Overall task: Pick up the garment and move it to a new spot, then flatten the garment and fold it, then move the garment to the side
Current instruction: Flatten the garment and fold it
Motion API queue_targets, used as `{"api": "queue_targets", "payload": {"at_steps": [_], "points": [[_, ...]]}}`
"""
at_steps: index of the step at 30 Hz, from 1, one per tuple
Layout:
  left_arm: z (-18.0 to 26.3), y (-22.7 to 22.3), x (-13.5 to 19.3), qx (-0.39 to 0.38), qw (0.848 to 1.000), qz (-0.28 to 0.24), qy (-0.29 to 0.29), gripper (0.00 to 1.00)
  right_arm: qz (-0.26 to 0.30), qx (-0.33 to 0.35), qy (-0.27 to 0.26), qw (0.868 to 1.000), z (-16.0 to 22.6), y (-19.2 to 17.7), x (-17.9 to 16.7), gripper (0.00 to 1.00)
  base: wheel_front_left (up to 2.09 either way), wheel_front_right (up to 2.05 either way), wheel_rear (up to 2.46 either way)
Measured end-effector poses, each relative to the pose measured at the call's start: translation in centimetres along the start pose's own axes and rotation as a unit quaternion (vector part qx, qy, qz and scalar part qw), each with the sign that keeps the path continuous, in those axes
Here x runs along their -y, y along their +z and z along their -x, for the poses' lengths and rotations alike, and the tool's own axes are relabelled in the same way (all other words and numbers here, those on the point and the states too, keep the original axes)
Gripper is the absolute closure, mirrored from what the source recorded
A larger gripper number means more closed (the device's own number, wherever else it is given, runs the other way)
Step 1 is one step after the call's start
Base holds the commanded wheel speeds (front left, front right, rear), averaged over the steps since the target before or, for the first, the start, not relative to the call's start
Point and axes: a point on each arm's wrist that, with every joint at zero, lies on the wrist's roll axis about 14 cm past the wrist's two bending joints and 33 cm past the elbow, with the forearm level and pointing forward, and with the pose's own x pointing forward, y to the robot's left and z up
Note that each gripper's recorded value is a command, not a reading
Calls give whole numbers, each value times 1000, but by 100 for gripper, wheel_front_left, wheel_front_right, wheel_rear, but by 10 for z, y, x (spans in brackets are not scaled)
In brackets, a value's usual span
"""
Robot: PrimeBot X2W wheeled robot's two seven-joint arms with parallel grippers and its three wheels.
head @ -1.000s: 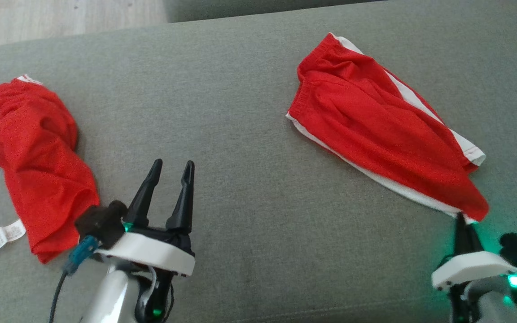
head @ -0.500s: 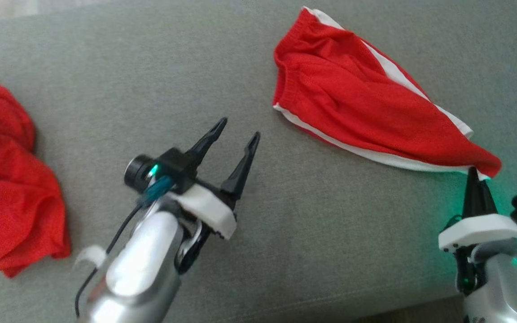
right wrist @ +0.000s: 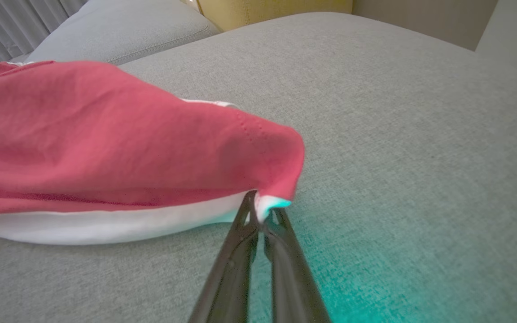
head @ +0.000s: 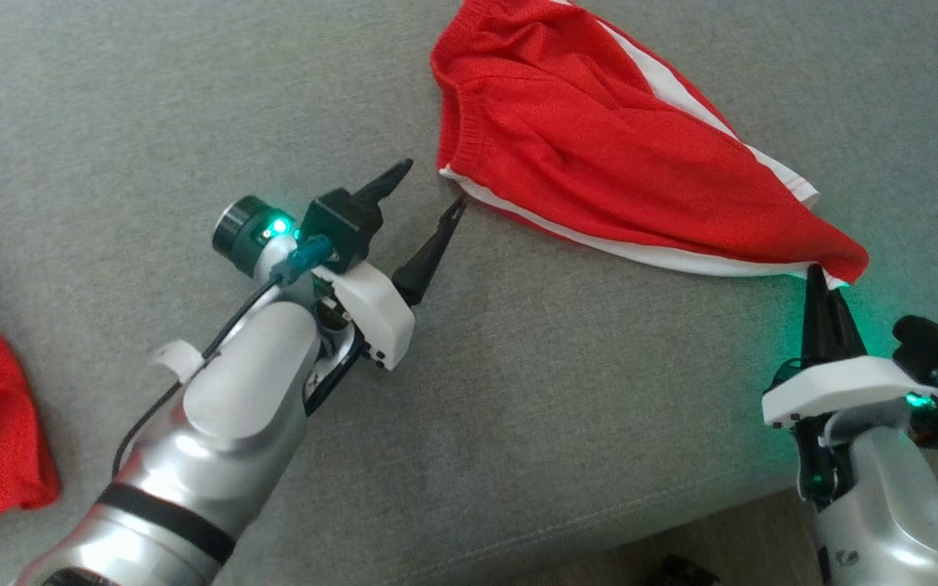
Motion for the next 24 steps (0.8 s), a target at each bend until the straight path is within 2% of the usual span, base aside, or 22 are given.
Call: {"api": "queue_targets", "payload": {"at_steps": [19, 20, 21, 22, 24], "points": [[-27, -2, 17, -1, 999, 5, -43, 0, 0, -6, -3, 1000, 0, -3, 3, 100, 0, 0, 0], [-28, -2, 19, -1, 999, 6, -47, 16, 0, -3, -3, 1000, -1, -1, 3, 100, 0, 0, 0], [-27, -2, 21, -2, 999, 7, -50, 95, -1, 0, -2, 1000, -2, 1, 2, 100, 0, 0, 0], [-27, -3, 23, -3, 999, 8, -53, 100, -1, 2, -1, 1000, -3, 3, 1, 100, 0, 0, 0], [-26, -3, 25, -4, 998, 9, -56, 100, -2, 2, 0, 1000, -4, 3, 1, 100, 0, 0, 0]]}}
